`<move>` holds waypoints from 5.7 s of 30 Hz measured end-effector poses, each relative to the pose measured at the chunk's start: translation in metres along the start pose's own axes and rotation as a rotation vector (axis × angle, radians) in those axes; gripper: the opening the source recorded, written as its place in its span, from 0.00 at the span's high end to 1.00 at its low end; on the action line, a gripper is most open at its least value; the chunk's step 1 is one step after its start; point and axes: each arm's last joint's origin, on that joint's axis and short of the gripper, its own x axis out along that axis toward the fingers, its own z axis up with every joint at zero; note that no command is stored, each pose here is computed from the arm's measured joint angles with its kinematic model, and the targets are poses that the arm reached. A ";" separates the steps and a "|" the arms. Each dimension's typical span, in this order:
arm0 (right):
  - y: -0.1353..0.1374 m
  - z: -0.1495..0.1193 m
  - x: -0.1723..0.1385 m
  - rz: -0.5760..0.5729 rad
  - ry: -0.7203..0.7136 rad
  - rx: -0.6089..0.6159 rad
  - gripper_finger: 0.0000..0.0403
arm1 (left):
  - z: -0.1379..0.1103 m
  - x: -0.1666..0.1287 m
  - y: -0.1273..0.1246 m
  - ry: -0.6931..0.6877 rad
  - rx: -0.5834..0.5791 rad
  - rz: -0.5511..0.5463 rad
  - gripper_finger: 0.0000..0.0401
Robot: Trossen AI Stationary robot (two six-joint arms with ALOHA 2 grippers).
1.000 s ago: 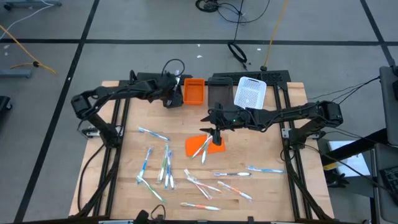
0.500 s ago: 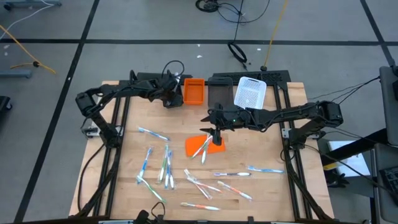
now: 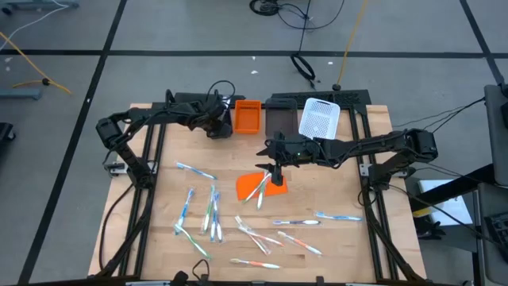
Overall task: Pick & Place Toothbrushes
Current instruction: Put the violet toothbrush into the black bin, then put the green toothbrush into the orange bin
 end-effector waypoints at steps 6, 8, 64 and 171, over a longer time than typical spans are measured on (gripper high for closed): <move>0.000 0.000 0.000 0.000 0.000 0.000 0.55 | 0.000 0.000 0.000 -0.001 -0.013 0.000 0.84; 0.000 0.000 0.000 0.000 0.000 0.000 0.55 | 0.000 0.000 0.000 -0.004 -0.014 0.000 0.78; 0.023 -0.103 0.020 0.020 0.255 -0.300 0.55 | -0.050 -0.100 -0.104 -0.251 0.471 -0.426 0.56; -0.013 -0.007 -0.074 -0.308 -0.238 0.003 1.00 | -0.035 -0.163 -0.154 -0.999 0.568 -0.724 0.97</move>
